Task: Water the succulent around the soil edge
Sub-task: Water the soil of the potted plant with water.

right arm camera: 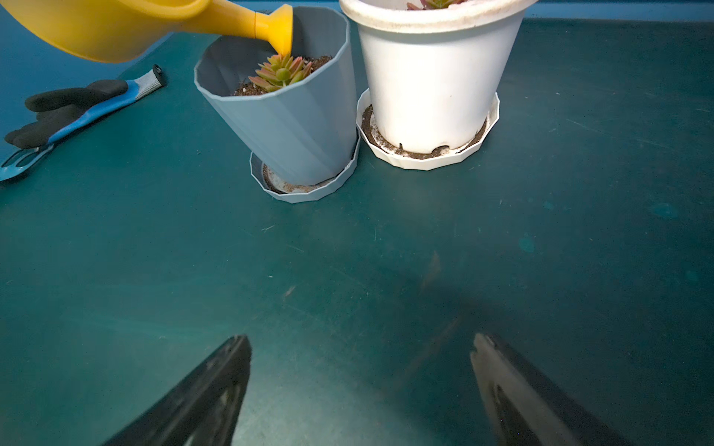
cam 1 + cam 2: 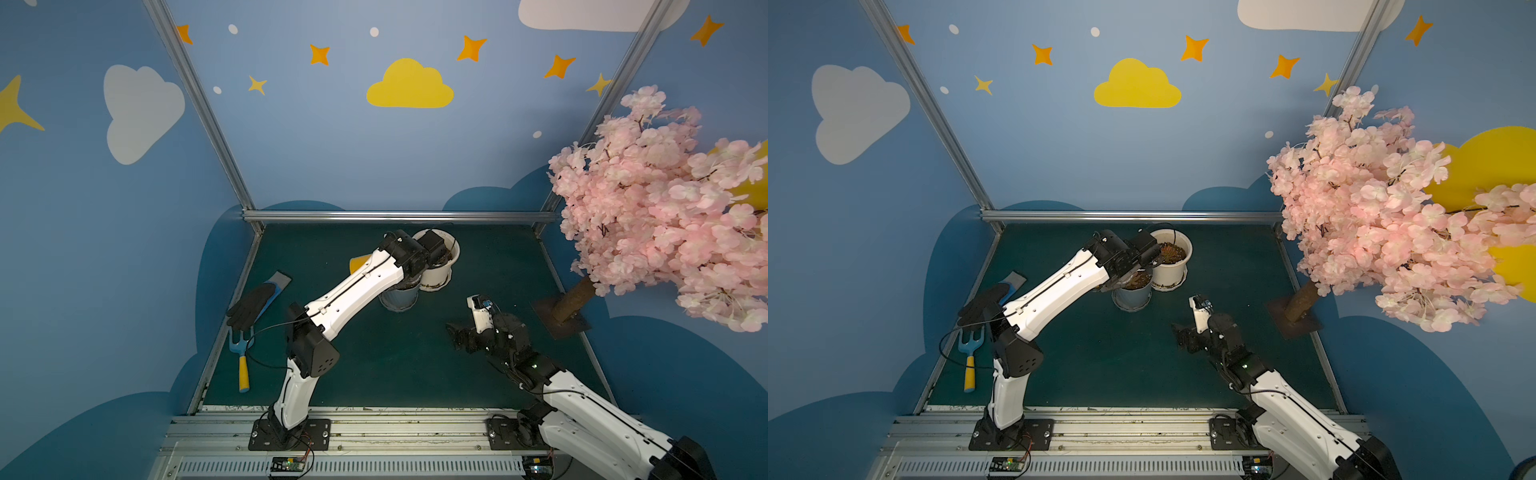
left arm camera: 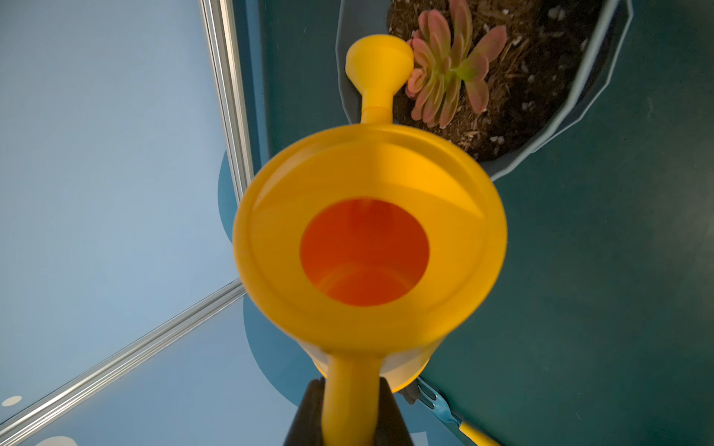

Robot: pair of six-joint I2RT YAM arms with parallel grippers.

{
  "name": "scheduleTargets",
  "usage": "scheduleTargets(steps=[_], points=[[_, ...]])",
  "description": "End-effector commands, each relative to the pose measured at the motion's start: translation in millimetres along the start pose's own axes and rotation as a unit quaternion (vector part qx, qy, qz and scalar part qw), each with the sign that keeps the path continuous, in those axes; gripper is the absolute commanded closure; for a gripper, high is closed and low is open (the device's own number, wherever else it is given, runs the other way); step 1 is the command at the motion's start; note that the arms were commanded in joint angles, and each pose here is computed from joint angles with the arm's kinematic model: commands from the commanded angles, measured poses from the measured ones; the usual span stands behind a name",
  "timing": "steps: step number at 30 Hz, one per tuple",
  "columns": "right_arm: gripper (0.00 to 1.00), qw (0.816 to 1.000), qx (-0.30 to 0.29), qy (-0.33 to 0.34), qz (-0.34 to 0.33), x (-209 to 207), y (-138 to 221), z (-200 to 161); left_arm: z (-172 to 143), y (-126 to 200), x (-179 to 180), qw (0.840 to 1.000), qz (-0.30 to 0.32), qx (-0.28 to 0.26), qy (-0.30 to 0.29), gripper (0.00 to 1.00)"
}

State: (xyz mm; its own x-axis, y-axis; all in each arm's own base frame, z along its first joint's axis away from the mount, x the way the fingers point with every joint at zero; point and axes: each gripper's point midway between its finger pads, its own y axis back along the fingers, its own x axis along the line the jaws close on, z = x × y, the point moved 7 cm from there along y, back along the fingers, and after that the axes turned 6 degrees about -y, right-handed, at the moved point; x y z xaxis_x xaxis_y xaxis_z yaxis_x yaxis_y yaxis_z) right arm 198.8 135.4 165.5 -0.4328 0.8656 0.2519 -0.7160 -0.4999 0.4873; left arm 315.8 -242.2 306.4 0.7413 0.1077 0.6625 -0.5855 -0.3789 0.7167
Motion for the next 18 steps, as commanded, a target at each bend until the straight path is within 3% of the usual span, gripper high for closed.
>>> scheduleTargets(steps=[1, 18], points=[[0.05, 1.0, -0.01, -0.003, 0.008, 1.2, 1.0, 2.1, -16.3, 8.8, 4.7, 1.0, 0.01, 0.009, 0.006, 0.97], [0.05, 1.0, -0.008, -0.005, 0.013, 1.9, 0.1, 1.5, -17.6, 23.2, 5.3, 0.999, 0.042, 0.004, 0.002, 0.97]])
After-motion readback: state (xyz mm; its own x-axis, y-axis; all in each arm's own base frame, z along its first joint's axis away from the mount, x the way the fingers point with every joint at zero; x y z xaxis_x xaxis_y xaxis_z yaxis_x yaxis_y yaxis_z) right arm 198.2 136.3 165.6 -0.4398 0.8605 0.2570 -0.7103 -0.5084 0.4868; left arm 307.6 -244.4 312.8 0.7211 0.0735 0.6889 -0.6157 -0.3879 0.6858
